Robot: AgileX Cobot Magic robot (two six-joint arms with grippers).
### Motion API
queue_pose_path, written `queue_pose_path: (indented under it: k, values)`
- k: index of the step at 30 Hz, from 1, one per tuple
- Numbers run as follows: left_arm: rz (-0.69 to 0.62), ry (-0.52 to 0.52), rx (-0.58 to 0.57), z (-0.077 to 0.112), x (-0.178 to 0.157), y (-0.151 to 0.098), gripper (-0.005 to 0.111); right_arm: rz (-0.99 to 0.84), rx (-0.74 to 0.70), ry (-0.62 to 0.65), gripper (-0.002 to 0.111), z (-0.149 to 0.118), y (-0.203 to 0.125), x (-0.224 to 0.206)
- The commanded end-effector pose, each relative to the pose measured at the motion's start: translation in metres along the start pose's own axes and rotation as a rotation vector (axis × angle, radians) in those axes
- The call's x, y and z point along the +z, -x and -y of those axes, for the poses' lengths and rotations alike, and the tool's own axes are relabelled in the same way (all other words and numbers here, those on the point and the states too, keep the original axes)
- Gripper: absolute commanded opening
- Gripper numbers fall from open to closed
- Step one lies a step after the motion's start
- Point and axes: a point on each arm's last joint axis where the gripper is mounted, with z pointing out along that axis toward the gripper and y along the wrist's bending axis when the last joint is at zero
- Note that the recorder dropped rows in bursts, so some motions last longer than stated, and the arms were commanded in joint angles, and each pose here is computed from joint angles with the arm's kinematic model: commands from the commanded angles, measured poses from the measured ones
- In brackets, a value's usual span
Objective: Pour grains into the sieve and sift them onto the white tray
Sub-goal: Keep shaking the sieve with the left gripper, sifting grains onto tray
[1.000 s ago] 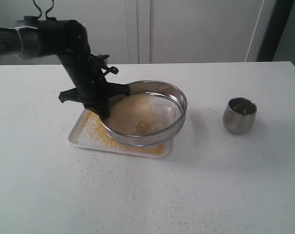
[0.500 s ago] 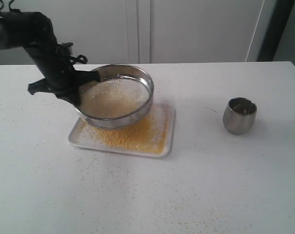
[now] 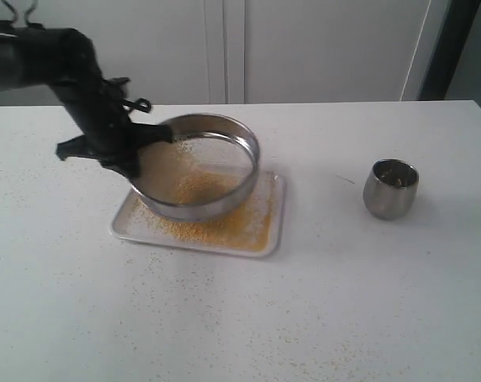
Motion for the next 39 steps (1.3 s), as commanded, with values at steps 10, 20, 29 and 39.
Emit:
queue_pose_path:
  k: [10, 20, 29, 39]
  values:
    - [-0.044, -0.077, 0.001, 0.023, 0.002, -0.011, 0.0, 0.011, 0.01, -0.003, 0.0, 0.001, 0.0, 0.0]
    - [-0.028, 0.09, -0.077, -0.015, -0.028, 0.007, 0.0, 0.011, 0.01, -0.003, 0.0, 0.001, 0.0, 0.0]
    - [-0.034, 0.069, 0.065, 0.024, -0.008, -0.006, 0.0, 0.013, 0.01, -0.003, 0.0, 0.001, 0.0, 0.0]
    - [-0.097, -0.045, 0.027, 0.033, 0.003, -0.015, 0.0, 0.013, 0.01, -0.003, 0.0, 0.001, 0.0, 0.0]
